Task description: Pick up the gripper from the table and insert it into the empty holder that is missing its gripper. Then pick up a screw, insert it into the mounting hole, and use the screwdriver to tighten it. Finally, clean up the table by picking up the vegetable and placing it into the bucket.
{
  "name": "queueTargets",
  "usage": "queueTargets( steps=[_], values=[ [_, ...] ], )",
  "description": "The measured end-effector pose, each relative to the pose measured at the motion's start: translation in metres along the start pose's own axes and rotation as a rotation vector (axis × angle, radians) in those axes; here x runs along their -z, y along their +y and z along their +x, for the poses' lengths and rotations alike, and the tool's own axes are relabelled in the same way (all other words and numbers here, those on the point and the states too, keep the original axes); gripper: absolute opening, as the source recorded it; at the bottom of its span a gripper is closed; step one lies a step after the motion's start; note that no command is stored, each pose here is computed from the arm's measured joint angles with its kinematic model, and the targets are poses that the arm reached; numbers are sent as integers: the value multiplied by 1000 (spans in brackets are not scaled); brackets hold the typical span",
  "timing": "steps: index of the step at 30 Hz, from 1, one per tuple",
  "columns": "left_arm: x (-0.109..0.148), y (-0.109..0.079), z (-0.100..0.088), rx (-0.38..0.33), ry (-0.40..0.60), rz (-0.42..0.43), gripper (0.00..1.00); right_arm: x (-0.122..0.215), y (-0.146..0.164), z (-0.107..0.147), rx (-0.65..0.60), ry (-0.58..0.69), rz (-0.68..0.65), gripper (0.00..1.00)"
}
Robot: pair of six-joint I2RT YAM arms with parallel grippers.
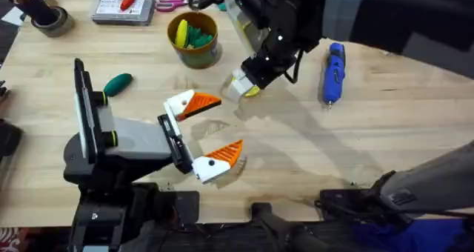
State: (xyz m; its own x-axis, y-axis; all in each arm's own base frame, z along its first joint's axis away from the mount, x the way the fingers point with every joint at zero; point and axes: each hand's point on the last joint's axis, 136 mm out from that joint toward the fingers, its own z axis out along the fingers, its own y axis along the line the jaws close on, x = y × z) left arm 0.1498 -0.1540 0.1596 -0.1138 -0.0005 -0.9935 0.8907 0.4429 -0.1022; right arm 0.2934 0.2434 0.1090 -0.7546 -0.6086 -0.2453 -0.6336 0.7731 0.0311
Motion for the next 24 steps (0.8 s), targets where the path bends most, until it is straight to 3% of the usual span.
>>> queueTargets(
  steps=[4,16,24],
  values=[
    [0,0,0,0,0,0,985,-7,-1,-3,0,0,2,995],
    [0,0,0,0,0,0,985,-39,-2,-6,-16,35,3,824],
    [0,0,0,0,0,0,985,-41,-2,-13,-21,11,3,680]
  ],
)
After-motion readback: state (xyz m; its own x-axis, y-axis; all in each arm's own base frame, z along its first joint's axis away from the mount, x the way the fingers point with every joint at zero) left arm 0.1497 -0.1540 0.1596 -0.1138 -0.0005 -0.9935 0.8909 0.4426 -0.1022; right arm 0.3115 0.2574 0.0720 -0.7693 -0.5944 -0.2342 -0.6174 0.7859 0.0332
